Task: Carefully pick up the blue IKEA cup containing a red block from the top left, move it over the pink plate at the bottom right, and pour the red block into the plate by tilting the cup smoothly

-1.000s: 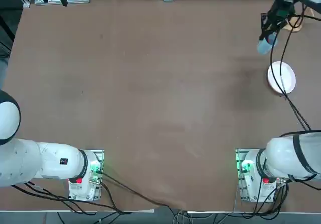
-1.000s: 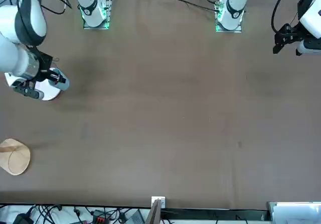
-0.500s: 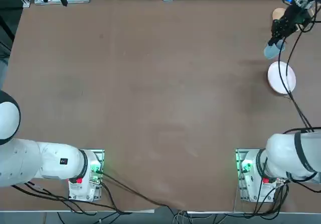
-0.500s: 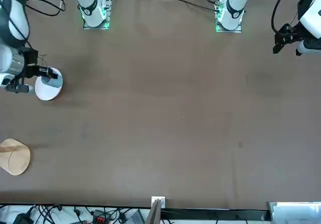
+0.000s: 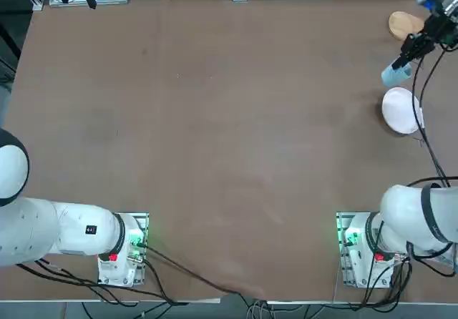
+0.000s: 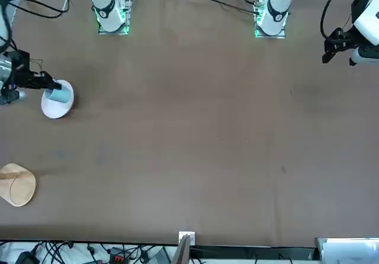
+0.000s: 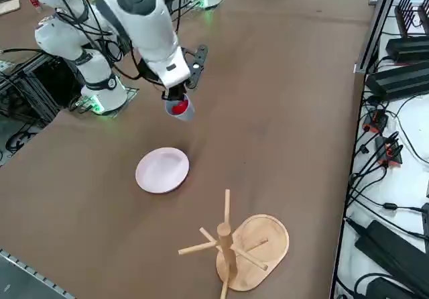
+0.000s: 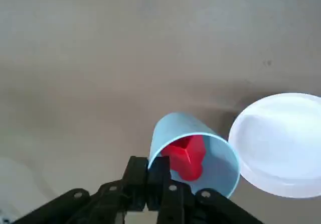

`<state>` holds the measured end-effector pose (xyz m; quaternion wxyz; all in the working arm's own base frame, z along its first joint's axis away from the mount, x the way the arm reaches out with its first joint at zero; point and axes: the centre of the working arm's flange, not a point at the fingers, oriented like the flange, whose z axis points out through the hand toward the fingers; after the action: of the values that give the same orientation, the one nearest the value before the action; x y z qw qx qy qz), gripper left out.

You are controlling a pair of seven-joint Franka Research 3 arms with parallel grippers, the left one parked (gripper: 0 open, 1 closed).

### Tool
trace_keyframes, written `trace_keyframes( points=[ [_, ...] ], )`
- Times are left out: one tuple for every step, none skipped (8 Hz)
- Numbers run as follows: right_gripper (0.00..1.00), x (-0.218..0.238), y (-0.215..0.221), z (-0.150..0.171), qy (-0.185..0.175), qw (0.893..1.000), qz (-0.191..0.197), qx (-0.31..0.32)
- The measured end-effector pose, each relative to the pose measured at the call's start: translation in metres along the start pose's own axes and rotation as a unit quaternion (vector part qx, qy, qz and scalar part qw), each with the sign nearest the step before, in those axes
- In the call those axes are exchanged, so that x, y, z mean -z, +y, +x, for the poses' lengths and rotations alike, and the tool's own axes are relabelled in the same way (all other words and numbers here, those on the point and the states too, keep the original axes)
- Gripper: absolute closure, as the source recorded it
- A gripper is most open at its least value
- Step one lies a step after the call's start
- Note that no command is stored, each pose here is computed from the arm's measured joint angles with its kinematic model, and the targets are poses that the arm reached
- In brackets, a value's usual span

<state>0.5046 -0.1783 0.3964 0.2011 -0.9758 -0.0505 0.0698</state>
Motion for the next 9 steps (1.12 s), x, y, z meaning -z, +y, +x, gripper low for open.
trace_keyframes(
  points=[
    [0.98,-0.001,0.013,-0.006,0.007,1.0,0.022,0.005],
    [0.98,-0.003,0.026,-0.011,0.011,0.999,0.037,0.008],
    [0.98,-0.009,0.039,-0.016,0.012,0.998,0.058,0.008],
    [0.98,-0.017,0.055,-0.023,0.013,0.997,0.082,0.008],
    [0.98,-0.025,0.071,-0.031,0.015,0.994,0.106,0.006],
    [0.98,-0.034,0.086,-0.038,0.017,0.992,0.129,0.008],
    [0.98,-0.041,0.098,-0.045,0.019,0.988,0.151,0.011],
    [0.98,-0.046,0.107,-0.051,0.021,0.984,0.175,0.018],
    [0.98,-0.047,0.116,-0.057,0.024,0.98,0.198,0.028]
  ],
)
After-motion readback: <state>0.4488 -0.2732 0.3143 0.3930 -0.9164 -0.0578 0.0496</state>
